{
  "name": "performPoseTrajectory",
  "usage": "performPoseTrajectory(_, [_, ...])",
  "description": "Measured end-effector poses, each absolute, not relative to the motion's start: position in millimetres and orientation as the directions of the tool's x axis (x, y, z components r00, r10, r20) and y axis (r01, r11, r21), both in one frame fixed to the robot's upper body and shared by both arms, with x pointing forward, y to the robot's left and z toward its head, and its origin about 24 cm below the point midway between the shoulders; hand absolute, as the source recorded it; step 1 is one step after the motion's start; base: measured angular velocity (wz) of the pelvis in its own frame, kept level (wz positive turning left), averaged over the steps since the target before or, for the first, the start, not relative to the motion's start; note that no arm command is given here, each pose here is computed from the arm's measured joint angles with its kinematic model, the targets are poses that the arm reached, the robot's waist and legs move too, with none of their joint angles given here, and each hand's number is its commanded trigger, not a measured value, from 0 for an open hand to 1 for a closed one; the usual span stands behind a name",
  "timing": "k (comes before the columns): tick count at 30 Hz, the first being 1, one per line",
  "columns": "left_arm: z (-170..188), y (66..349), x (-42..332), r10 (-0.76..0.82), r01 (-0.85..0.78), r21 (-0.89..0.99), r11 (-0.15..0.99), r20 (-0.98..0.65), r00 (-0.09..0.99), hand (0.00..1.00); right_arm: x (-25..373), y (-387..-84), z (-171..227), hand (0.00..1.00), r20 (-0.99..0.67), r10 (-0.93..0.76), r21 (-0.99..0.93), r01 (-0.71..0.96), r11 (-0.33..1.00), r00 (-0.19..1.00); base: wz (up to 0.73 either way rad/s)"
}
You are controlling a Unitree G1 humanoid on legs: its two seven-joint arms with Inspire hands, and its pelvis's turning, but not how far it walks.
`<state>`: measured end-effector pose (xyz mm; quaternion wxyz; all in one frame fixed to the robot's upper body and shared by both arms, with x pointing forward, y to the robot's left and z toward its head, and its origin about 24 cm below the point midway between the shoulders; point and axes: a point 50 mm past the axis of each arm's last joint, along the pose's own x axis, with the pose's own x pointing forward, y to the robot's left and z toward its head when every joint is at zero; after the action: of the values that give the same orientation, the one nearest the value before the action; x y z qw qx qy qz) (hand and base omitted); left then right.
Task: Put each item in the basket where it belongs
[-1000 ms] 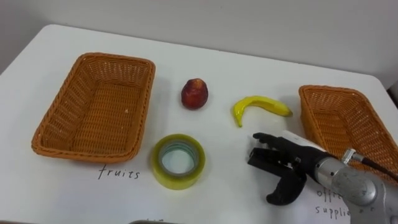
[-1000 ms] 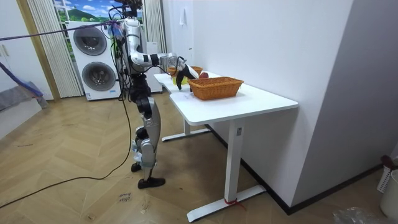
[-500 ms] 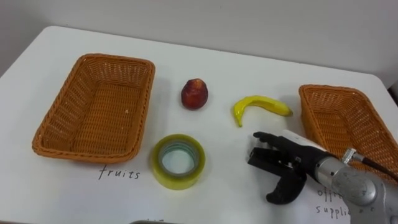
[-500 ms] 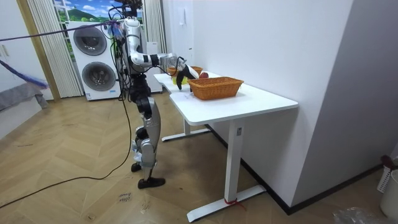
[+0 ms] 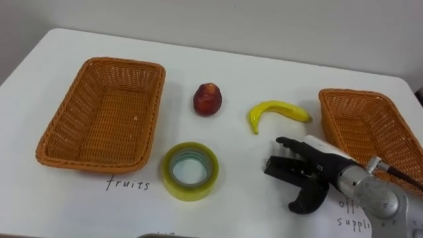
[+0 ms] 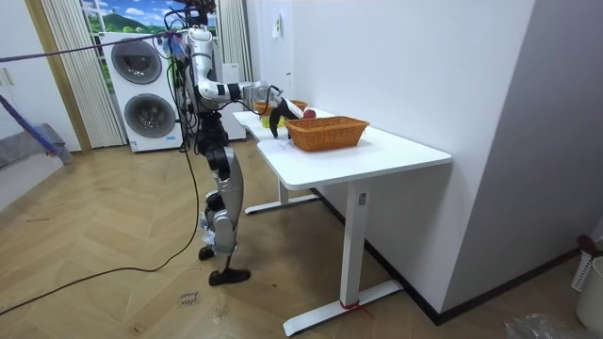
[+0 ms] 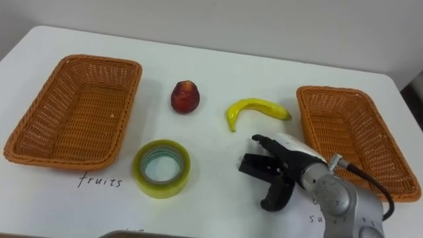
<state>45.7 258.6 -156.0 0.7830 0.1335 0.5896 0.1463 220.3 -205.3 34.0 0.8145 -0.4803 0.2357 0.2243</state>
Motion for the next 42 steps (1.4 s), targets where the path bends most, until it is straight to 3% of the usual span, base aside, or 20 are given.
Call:
performPoseTrajectory(28, [-156,257,47,0.385,-0.076,0.380,0.922,-0.883,0.268,0.00,220,-199,31,0.00,-0.592,0.128,-0.684,-0.580,0.443,0.796,0.00])
performPoseTrajectory(42, [-155,254,54,0.393,-0.063,0.393,0.917,-0.870,0.297,0.00,224,-185,32,0.00,-0.591,0.133,-0.717,-0.593,0.366,0.796,0.00])
